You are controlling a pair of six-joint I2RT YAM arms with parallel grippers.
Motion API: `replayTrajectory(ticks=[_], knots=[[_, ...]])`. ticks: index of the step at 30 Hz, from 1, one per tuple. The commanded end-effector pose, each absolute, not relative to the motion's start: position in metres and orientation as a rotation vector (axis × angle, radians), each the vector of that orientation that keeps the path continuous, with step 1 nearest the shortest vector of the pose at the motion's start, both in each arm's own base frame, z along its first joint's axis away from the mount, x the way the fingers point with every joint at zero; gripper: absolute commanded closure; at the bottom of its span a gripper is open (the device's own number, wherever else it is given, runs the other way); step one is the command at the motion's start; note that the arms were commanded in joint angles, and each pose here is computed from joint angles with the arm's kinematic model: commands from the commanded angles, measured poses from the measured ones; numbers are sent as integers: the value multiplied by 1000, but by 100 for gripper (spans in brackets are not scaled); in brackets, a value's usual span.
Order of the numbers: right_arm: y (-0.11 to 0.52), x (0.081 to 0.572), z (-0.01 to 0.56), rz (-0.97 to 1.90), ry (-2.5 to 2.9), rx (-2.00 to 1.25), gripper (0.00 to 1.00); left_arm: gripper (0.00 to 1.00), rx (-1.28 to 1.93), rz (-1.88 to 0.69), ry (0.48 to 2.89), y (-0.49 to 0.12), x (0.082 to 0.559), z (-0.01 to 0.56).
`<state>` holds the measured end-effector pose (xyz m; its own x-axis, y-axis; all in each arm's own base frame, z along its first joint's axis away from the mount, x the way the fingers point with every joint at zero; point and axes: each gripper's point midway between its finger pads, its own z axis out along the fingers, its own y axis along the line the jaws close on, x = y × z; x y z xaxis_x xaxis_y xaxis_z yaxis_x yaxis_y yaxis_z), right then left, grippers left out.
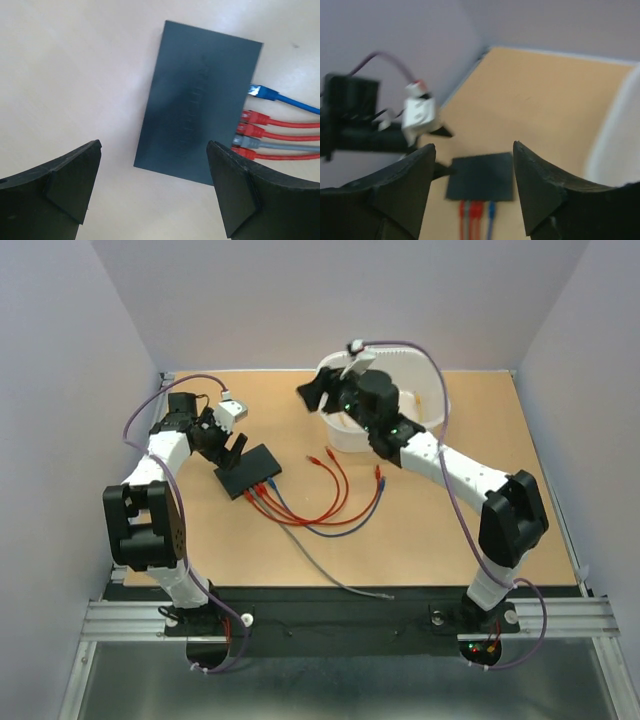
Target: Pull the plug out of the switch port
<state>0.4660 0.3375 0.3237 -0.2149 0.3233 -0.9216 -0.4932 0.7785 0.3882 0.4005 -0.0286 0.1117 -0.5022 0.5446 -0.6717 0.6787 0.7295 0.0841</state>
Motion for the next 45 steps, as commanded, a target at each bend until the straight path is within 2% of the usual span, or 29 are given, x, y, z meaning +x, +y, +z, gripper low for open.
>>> replayTrajectory(ticks=[1, 3, 7, 16, 34, 45], knots=[[407, 397, 222, 1062, 1922, -211, 34, 1, 863, -204, 2239, -23, 418, 111], [419, 380, 188, 1125, 2003, -173, 37, 1, 861, -189, 2258, -20, 418, 103], [446, 355, 163, 1251, 2033, -151, 38, 1, 857, -189, 2288, -15, 422, 84], [468, 355, 80, 1346, 2223, -31, 44, 1, 859, -231, 2352, -15, 415, 51], [474, 373, 31, 1484, 2243, 266, 59, 1, 860, -220, 2355, -15, 411, 46], [428, 338, 14, 1326, 2283, 390, 56, 1, 866, -235, 2334, -22, 413, 51]])
